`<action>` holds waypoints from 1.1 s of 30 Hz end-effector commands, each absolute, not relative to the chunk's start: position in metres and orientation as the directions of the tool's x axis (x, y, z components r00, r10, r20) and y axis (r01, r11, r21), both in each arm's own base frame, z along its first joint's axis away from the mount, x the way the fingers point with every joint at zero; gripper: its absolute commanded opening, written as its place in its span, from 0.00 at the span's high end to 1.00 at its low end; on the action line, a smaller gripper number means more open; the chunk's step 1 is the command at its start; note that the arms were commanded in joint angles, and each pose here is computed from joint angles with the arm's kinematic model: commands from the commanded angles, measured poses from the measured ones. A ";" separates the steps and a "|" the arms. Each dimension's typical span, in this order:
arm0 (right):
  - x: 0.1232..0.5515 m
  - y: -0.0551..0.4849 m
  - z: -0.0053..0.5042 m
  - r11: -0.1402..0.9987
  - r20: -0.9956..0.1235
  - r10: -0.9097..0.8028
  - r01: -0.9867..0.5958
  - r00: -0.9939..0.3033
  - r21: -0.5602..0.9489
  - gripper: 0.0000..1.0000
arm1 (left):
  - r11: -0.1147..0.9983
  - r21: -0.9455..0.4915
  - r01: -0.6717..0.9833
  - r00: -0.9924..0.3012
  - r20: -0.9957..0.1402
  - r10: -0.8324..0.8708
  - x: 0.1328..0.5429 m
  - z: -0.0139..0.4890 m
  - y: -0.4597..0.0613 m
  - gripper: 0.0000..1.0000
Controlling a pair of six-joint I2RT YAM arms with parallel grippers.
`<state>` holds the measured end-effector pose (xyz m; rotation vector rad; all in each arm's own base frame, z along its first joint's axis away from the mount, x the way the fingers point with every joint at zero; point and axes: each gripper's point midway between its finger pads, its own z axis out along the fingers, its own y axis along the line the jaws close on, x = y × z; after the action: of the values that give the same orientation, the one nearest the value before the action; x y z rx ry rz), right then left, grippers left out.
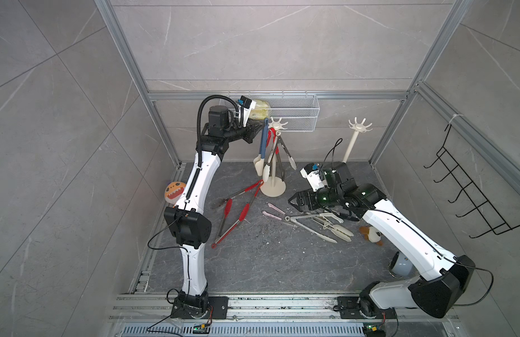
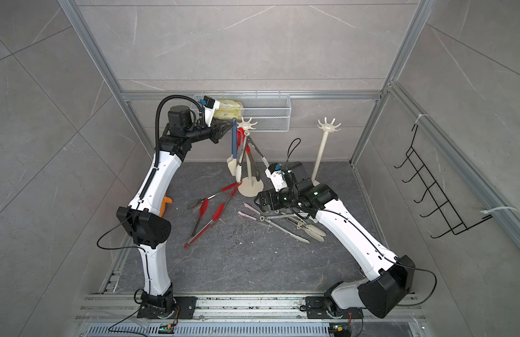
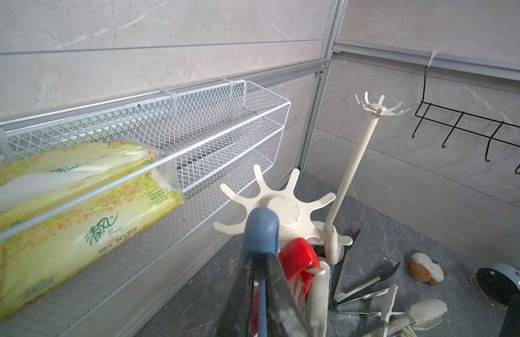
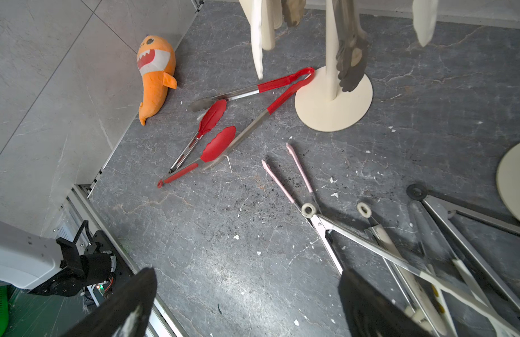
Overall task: Hang food tongs on kitchen utensil racks
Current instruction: Adjust the food tongs at the rack.
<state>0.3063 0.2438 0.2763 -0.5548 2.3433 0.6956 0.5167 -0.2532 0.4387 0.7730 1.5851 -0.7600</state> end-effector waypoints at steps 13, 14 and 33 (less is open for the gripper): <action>0.305 0.240 0.281 0.776 -0.679 -0.193 -0.534 -0.708 0.336 0.00 | 0.541 -0.037 0.840 -0.086 -0.994 0.066 0.508 0.455 -0.262 0.88; 0.304 0.239 0.281 0.777 -0.680 -0.193 -0.533 -0.708 0.335 0.00 | 0.549 -0.034 0.835 -0.085 -0.994 0.067 0.508 0.457 -0.260 0.88; 0.307 0.233 0.255 0.814 -0.623 -0.201 -0.483 -0.756 0.323 0.00 | 0.688 0.028 0.725 0.031 -0.999 0.008 0.461 0.509 -0.205 0.32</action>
<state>0.3053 0.2378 0.2683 -0.5319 2.3638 0.6636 0.4921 -0.2196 0.4488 0.6770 1.6011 -0.6746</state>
